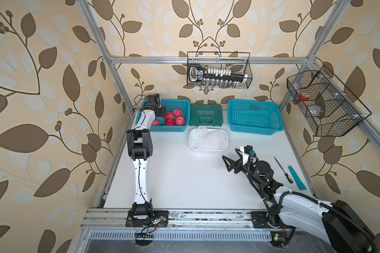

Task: Remove foam nets from apples
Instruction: Place the apple in the basket, then reset both arms

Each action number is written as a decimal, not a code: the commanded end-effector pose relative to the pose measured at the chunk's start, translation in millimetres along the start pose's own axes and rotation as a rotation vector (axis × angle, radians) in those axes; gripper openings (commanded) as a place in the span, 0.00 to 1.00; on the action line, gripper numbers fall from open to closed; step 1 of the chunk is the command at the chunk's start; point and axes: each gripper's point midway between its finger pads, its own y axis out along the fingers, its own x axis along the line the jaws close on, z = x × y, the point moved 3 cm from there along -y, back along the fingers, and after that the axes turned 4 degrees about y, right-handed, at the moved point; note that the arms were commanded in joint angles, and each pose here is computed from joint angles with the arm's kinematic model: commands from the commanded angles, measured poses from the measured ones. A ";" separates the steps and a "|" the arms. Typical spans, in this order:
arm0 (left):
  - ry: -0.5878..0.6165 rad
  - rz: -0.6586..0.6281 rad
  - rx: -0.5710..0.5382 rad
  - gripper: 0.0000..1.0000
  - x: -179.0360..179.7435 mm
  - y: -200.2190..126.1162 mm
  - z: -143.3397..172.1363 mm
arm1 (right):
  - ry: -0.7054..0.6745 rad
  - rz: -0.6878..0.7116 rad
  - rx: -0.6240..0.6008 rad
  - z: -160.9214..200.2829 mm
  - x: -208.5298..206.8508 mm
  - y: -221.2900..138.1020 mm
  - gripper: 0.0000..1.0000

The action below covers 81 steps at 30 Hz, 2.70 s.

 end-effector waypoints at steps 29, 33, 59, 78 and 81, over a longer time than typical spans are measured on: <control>-0.069 0.059 -0.305 0.99 -59.2 -239.8 7.2 | 0.002 0.056 -0.065 -21.3 -2.6 -2.5 1.00; -0.081 0.006 -0.403 0.99 -63.9 -278.2 61.3 | 0.003 0.085 -0.068 -21.4 -6.0 -3.2 0.99; 0.093 -0.296 -0.426 0.99 -56.8 -258.8 228.1 | -0.123 0.736 -0.348 -44.0 -90.2 -87.8 0.99; -0.067 -0.207 -0.454 0.99 -24.5 -218.6 216.9 | -0.128 0.929 -0.213 -39.1 -177.8 -72.2 0.99; -0.059 -0.167 -0.457 0.99 -28.0 -208.5 219.1 | -0.119 0.890 -0.187 -35.6 -186.2 -62.8 0.99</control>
